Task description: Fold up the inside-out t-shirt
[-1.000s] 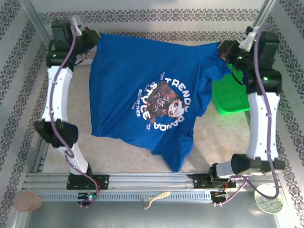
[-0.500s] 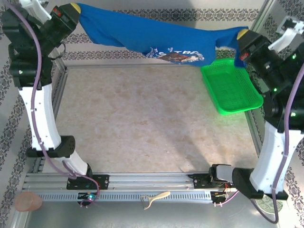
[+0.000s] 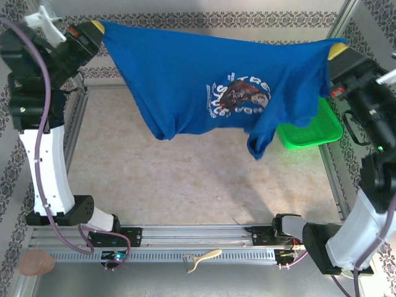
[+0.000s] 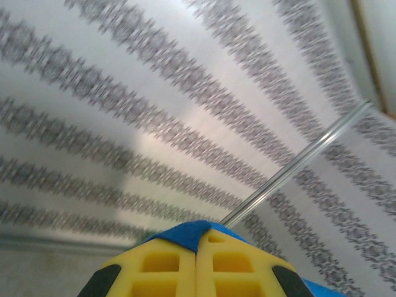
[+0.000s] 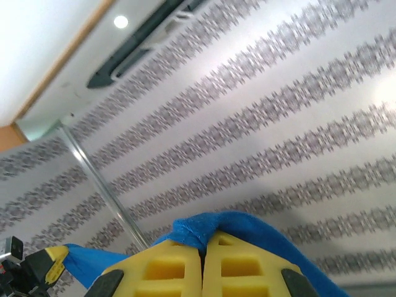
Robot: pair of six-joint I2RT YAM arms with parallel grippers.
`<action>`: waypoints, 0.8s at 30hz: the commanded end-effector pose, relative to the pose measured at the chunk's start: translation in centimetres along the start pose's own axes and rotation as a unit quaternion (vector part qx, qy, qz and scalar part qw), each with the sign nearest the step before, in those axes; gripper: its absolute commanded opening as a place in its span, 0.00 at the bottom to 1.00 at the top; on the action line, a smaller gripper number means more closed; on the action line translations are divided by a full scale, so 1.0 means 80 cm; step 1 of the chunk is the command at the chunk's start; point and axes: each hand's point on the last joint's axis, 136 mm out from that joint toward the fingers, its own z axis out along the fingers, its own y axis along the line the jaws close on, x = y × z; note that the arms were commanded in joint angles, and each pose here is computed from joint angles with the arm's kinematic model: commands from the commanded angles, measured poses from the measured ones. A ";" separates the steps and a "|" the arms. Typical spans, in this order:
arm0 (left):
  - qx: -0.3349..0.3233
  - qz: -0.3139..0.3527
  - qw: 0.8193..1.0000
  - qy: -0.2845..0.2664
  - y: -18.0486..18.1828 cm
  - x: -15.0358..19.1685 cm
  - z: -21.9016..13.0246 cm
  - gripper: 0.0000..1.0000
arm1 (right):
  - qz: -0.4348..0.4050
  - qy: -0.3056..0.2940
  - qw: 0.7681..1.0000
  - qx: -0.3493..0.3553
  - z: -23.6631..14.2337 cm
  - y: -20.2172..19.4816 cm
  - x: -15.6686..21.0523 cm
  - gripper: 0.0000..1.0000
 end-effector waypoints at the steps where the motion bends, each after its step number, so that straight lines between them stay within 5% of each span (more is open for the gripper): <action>1: -0.011 0.003 0.999 -0.030 0.002 -0.022 -0.005 0.00 | 0.002 -0.011 1.000 -0.012 0.010 0.003 -0.010 0.00; 15: -0.091 -0.064 0.990 0.091 0.221 0.071 0.184 0.00 | 0.071 0.116 0.990 0.047 0.207 -0.161 0.112 0.00; 19: -0.053 -0.082 0.993 0.061 0.236 0.049 0.232 0.00 | 0.066 0.129 0.988 0.045 0.263 -0.178 0.126 0.00; 24: -0.004 -0.132 0.991 -0.006 0.249 0.004 0.248 0.00 | 0.068 0.087 0.994 0.013 0.289 -0.158 0.087 0.00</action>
